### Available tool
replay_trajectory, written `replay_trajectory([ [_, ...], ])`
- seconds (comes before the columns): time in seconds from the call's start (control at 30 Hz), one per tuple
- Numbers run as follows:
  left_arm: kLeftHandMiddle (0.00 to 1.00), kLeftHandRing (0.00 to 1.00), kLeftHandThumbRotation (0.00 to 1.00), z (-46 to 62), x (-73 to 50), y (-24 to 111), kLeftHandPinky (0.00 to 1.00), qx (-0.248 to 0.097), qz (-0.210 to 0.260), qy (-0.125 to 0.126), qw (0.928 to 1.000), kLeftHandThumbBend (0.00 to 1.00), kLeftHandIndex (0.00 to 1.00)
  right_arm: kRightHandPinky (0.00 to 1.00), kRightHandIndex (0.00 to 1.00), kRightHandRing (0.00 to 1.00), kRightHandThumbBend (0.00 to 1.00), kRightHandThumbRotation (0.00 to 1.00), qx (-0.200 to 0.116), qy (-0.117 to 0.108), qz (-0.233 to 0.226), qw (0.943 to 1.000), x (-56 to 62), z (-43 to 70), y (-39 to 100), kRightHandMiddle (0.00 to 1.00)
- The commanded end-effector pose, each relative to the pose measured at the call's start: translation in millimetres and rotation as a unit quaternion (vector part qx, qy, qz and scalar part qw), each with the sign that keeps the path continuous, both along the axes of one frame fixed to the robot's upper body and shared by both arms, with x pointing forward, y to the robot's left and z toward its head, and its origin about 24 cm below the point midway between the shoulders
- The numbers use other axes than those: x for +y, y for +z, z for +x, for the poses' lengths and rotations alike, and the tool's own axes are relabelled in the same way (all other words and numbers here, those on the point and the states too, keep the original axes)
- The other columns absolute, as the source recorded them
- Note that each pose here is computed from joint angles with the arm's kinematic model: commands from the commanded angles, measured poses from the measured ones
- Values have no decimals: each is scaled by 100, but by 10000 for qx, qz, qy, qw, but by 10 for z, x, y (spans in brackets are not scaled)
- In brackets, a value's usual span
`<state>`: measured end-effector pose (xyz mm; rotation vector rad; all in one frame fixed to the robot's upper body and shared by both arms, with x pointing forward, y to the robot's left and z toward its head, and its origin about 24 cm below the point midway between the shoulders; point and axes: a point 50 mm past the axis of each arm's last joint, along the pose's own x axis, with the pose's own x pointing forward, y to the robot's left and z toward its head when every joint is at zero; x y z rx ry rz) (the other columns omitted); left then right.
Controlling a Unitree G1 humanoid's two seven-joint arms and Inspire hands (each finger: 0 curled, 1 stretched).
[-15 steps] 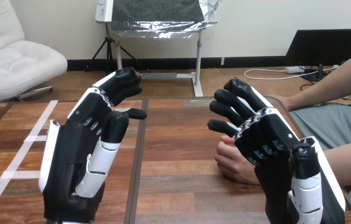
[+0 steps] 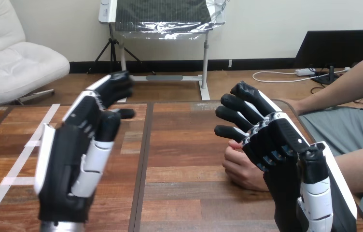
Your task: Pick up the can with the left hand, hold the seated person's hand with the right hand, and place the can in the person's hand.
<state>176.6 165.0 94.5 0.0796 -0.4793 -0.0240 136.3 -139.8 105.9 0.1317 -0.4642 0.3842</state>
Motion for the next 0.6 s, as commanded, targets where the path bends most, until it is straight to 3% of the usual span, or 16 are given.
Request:
replay_trajectory([
  [0.0, 82, 82, 88, 141, 75, 93, 68, -426, 209, 179, 9987, 68, 78, 81, 89, 86, 59, 97, -399, -8, -10, 9992, 5, 52, 94, 87],
  [0.57, 90, 92, 94, 414, 418, 61, 87, -361, 1063, 719, 9911, 75, 86, 80, 88, 86, 58, 97, -387, 35, 20, 9992, 1, 60, 83, 87],
])
